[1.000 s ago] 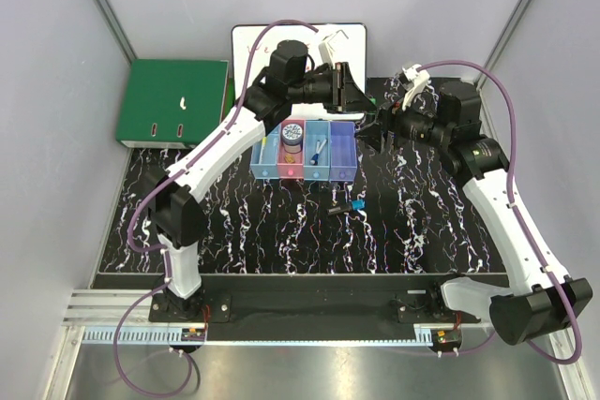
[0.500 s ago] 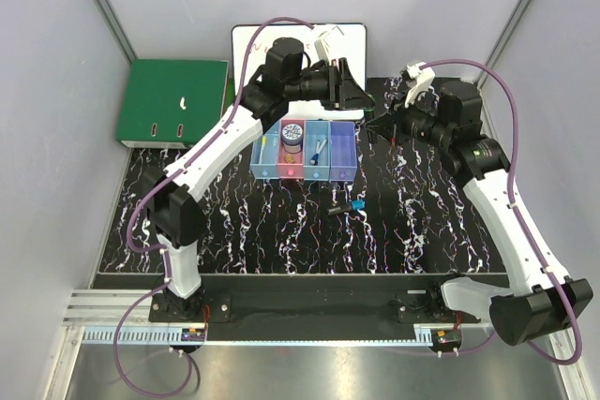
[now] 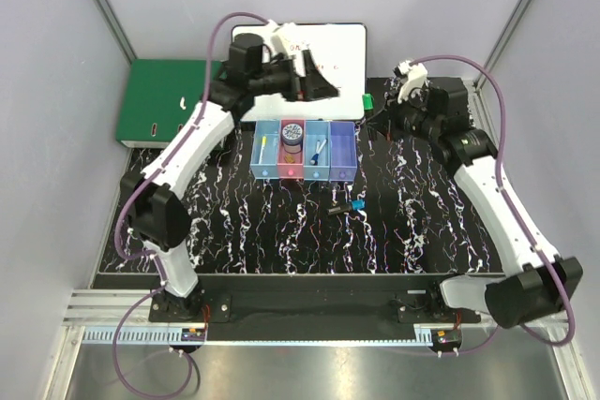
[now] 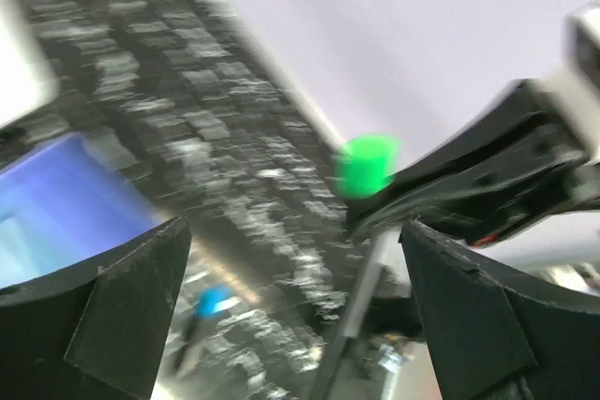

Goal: Sort the stationery into containers
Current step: Place the pen in the storage box.

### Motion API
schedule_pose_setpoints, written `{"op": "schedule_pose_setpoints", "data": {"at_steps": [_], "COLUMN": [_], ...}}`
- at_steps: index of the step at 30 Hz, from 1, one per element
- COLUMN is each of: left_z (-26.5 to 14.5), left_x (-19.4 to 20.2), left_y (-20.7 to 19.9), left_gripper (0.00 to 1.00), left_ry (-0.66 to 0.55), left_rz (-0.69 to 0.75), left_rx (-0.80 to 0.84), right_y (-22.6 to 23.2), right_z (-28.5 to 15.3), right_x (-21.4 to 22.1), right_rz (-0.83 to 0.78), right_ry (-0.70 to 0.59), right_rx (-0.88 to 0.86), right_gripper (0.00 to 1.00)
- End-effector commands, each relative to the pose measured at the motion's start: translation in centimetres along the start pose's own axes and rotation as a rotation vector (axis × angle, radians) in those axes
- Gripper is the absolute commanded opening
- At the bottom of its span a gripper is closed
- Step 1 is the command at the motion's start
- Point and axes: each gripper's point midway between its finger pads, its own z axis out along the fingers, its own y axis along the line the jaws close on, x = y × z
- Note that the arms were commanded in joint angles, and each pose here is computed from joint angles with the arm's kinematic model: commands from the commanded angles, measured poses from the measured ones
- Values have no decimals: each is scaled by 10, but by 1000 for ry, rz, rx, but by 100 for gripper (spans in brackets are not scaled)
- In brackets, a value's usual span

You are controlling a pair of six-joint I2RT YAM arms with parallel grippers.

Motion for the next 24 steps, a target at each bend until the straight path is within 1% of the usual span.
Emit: {"op": "schedule_pose_setpoints", "data": {"at_steps": [1,2,3,4,6,10,11,13,14,22,24], "left_z": [-62,-69,-75,-86,-95,-110,-111,-117,-119,-131,-134], "left_x": [-8,-6,7,4,13,12,12,14,16,20,19], "left_y": [62,72,86,88,96,93,92,92,94,97,96], "left_gripper": [99,99,99,99,99,99,99,99,99,99,99], "left_ry": [-52,-50,-21,-32,-11,-18,-15,-11,-6,12,13], "left_rz": [122,143,144,203,242,279,286,303,304,323,332], "left_rx": [-278,-321,-370,-408,-445,-479,-480,-495,-503,-533,-538], "right_y": [-20,-27,-29,-32,-38,-47,-53,-56,-60,-60,-59], "right_z": [27,39,47,54,75,110,122,133,141,168,170], "right_x": [-16,-13,-14,-12,-5,16,29,35,47,104,111], "right_rz": [41,73,82,97,145,197,213,234,249,296,306], "right_ry": [-28,-13,-16,-8,26,91,123,139,168,295,307], "right_rx": [73,85,82,84,78,65,71,74,78,81,78], "right_gripper": [0,0,0,0,0,0,0,0,0,0,0]}}
